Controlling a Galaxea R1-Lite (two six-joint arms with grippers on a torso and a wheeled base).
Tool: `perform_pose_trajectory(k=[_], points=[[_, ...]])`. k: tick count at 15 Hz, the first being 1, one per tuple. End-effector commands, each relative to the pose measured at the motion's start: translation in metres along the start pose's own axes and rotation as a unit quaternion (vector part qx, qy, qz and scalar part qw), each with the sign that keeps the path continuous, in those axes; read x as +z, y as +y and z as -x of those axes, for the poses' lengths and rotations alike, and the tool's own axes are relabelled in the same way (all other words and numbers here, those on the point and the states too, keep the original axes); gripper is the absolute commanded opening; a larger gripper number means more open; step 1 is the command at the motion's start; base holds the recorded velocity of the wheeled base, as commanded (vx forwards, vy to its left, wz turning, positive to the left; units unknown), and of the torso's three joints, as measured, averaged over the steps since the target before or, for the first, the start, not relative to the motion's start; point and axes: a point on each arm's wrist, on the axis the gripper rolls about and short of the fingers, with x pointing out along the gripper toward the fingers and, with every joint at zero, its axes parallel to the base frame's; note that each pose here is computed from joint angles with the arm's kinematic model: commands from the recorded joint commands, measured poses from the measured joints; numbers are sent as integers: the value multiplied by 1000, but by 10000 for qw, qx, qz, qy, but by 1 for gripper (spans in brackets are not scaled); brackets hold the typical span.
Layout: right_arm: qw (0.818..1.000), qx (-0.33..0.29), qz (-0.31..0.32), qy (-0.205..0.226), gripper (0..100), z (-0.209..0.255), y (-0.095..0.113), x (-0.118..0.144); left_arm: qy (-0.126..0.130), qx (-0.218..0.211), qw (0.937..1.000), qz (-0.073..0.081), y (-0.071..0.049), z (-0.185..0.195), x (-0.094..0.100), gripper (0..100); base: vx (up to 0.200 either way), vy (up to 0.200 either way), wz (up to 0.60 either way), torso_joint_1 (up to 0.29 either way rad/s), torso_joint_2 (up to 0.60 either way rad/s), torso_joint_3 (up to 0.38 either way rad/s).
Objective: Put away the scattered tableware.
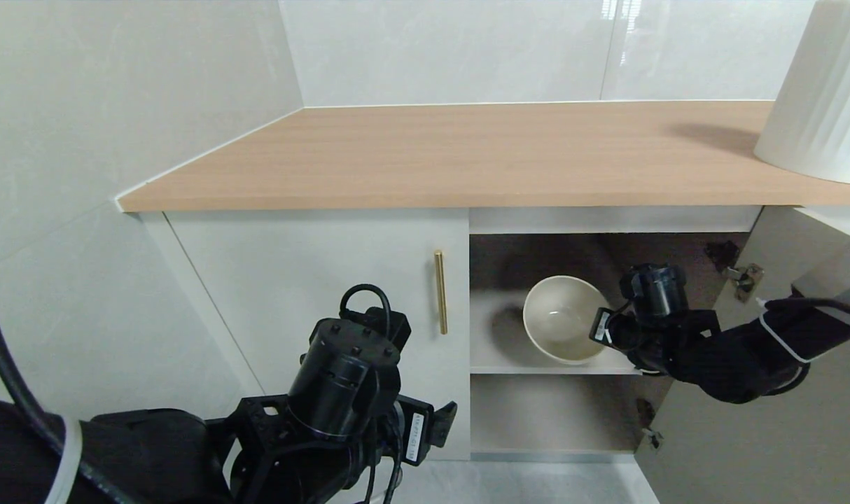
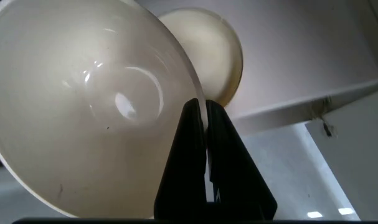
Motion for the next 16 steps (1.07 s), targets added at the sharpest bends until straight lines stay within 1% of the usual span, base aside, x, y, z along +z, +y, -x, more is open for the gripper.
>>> perform_pose_trajectory(k=[1, 6, 16], points=[[9998, -188, -49, 43, 0, -22, -8, -3, -21, -3, 10000, 9, 0, 1, 1, 100, 0, 0, 0, 0, 0, 0], [9993, -338, -151, -9, 0, -44, -17, 0, -15, 0, 10000, 7, 0, 1, 0, 100, 0, 0, 0, 0, 0, 0], [9992, -355, -159, -32, 0, -63, -14, -1, 6, 6, 10000, -1, 0, -1, 0, 100, 0, 0, 0, 0, 0, 0]])
